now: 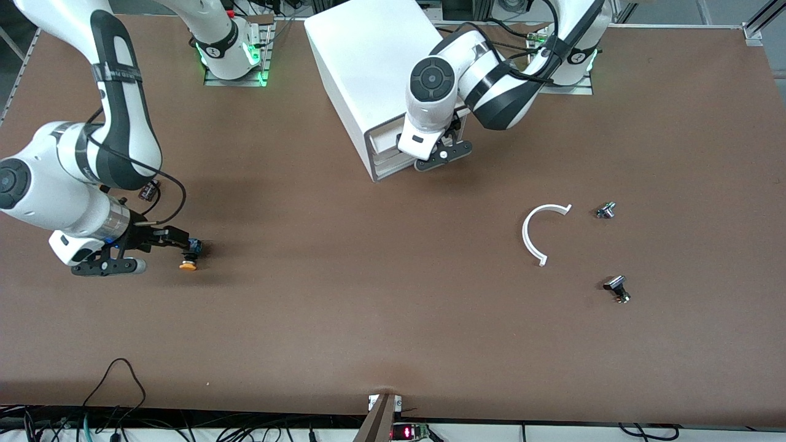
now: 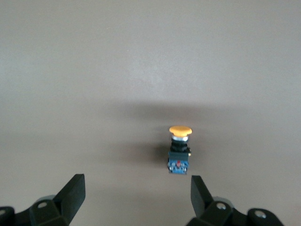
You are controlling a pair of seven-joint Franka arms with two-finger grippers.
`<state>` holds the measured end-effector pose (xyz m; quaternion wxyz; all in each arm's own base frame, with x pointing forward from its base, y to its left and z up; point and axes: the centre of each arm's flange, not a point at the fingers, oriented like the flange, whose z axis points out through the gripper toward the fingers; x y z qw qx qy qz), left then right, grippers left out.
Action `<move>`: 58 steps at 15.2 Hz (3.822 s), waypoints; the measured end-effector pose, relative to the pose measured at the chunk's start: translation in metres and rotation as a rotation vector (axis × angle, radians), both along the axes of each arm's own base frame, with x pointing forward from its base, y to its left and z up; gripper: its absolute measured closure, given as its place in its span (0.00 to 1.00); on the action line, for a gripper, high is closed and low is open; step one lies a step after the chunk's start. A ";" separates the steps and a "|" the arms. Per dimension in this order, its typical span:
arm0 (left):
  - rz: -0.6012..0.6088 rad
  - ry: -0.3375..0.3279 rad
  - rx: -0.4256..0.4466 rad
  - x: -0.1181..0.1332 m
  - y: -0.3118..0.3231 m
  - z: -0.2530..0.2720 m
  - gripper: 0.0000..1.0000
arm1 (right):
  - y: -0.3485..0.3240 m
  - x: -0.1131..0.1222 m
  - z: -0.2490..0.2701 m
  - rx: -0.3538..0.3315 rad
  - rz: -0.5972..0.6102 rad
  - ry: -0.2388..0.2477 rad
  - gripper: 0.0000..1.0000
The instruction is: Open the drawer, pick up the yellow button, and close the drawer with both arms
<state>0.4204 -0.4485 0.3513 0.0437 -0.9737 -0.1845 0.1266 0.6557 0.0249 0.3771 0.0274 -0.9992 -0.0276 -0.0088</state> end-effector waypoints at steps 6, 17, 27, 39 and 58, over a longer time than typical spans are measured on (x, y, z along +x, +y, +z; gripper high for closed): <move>0.005 0.080 0.005 -0.015 -0.004 -0.001 0.01 | 0.043 -0.021 0.080 -0.035 -0.023 -0.013 0.00; -0.019 0.110 -0.033 0.066 0.070 0.069 0.01 | 0.055 -0.091 0.203 -0.040 -0.131 -0.015 0.00; -0.349 -0.043 -0.102 0.174 0.243 0.161 0.01 | 0.025 -0.107 0.233 -0.053 -0.157 -0.044 0.00; -0.601 -0.102 -0.121 0.187 0.388 0.226 0.00 | 0.034 -0.116 0.238 -0.059 -0.125 -0.025 0.00; -0.523 -0.241 -0.157 0.127 0.434 0.246 0.00 | 0.034 -0.116 0.238 -0.059 -0.124 -0.026 0.00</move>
